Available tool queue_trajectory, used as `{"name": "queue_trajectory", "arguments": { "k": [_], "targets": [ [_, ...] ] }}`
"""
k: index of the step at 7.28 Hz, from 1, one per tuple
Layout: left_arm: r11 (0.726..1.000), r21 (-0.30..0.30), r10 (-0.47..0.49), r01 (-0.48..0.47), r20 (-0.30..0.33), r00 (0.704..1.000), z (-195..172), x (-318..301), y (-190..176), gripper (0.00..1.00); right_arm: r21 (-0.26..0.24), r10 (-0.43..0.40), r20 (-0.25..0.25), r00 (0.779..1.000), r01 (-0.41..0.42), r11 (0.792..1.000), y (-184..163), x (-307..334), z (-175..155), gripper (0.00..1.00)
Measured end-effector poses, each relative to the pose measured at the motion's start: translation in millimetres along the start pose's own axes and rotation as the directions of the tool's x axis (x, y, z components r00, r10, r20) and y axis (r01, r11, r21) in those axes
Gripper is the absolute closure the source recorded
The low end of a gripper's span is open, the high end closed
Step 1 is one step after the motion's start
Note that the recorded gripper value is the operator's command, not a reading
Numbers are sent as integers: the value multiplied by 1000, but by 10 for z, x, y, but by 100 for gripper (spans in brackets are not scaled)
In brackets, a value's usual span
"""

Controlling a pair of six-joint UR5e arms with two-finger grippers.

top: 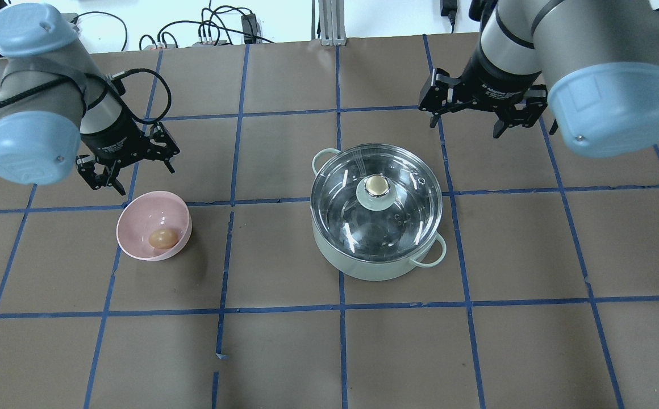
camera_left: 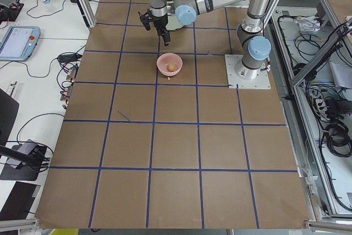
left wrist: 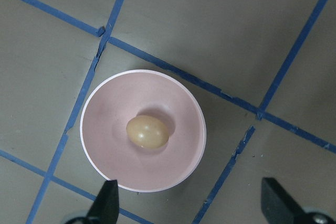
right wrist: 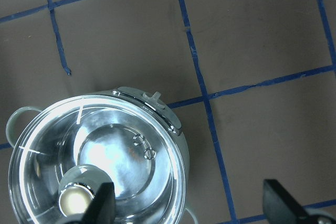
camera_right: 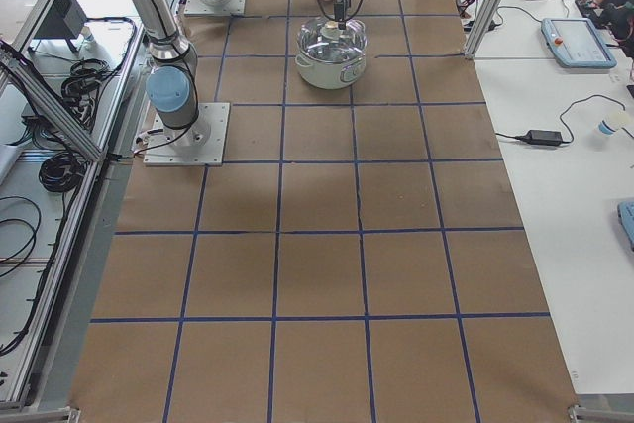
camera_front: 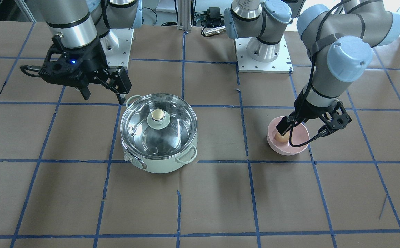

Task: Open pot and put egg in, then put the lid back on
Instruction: 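Lower the left gripper onto the egg while the right gripper descends to the lid knob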

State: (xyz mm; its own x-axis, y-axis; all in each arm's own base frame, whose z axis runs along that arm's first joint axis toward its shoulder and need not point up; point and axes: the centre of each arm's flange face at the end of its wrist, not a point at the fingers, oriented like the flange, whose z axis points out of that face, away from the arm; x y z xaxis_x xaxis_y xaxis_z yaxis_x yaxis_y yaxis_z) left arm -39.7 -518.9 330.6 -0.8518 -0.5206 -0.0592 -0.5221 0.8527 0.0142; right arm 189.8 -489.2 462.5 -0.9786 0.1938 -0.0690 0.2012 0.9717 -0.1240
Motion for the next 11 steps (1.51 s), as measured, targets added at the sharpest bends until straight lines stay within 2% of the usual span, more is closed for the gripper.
{"name": "queue_trajectory", "arguments": {
  "k": [2, 3, 5, 7, 9, 11],
  "targets": [
    [990, 60, -125, 127, -36, 991, 428, -270, -6, 5, 10, -40, 17, 999, 39, 999, 86, -435, 247, 0],
    [973, 71, -215, 218, -46, 975, 549, -328, 14, 5, 4, -59, 19, 998, 59, 998, 147, -575, 411, 0],
    [915, 54, -397, 399, -47, 917, 704, -360, 81, 5, -18, -55, 17, 998, 56, 998, 299, -665, 746, 0],
    [887, 38, -458, 460, -43, 888, 820, -375, 162, 5, -34, -60, 13, 998, 61, 998, 422, -741, 941, 0],
    [854, 49, -515, 518, -61, 855, 828, -379, 159, 5, -42, -79, 11, 997, 80, 996, 528, -912, 1095, 1],
    [816, 65, -569, 574, -83, 818, 811, -369, 141, 5, -34, -86, 15, 996, 86, 996, 557, -979, 1131, 10]
  ]
}}
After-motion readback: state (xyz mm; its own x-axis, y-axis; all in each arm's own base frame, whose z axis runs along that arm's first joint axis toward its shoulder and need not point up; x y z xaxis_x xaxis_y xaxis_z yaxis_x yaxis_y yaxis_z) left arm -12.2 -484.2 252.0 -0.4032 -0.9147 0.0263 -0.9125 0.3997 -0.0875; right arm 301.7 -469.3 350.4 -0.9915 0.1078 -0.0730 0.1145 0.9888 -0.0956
